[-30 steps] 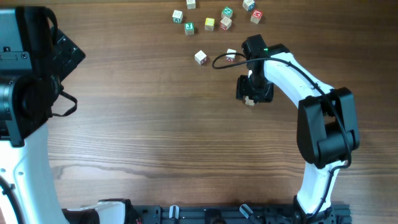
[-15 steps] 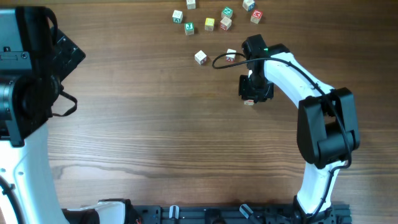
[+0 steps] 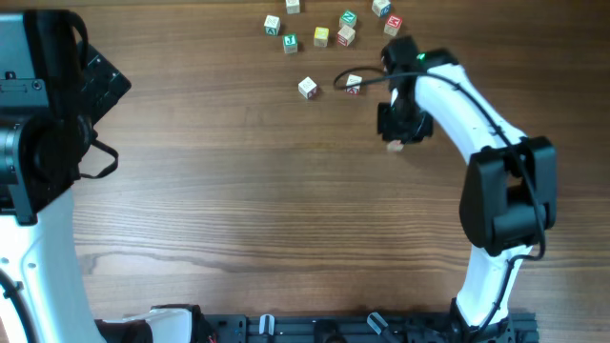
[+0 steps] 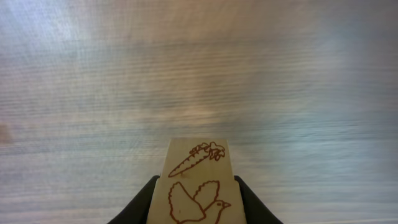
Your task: Form a tower
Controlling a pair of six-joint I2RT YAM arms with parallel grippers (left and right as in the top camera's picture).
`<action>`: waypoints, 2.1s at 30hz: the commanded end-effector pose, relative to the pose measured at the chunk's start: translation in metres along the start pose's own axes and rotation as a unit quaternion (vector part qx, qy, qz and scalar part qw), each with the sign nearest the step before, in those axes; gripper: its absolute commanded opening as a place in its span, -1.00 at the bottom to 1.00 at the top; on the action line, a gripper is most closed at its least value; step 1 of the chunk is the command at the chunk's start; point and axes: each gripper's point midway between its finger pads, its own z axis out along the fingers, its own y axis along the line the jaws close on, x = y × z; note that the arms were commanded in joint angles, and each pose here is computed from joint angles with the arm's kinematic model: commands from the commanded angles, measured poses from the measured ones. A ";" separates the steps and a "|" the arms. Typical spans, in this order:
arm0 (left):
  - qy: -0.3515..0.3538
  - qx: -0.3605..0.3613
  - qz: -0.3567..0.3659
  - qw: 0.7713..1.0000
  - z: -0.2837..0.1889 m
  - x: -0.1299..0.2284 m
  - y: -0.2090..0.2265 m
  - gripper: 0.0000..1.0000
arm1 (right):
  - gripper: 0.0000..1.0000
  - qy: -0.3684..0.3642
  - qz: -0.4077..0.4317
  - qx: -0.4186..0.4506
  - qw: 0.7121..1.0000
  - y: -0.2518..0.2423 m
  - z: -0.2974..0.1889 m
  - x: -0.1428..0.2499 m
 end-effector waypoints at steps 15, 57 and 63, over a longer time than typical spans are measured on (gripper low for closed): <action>0.007 -0.006 0.000 1.000 0.004 0.002 0.001 1.00 | -0.84 0.021 -0.037 -0.024 0.999 -0.007 0.028 0.009; 0.010 -0.008 0.002 1.000 0.004 0.003 0.002 1.00 | 1.00 -0.011 0.283 -0.016 0.959 -0.014 -0.079 -0.015; 0.010 -0.008 0.002 1.000 0.004 0.003 0.002 1.00 | 0.99 0.048 0.245 -0.131 0.959 0.029 -0.086 -0.005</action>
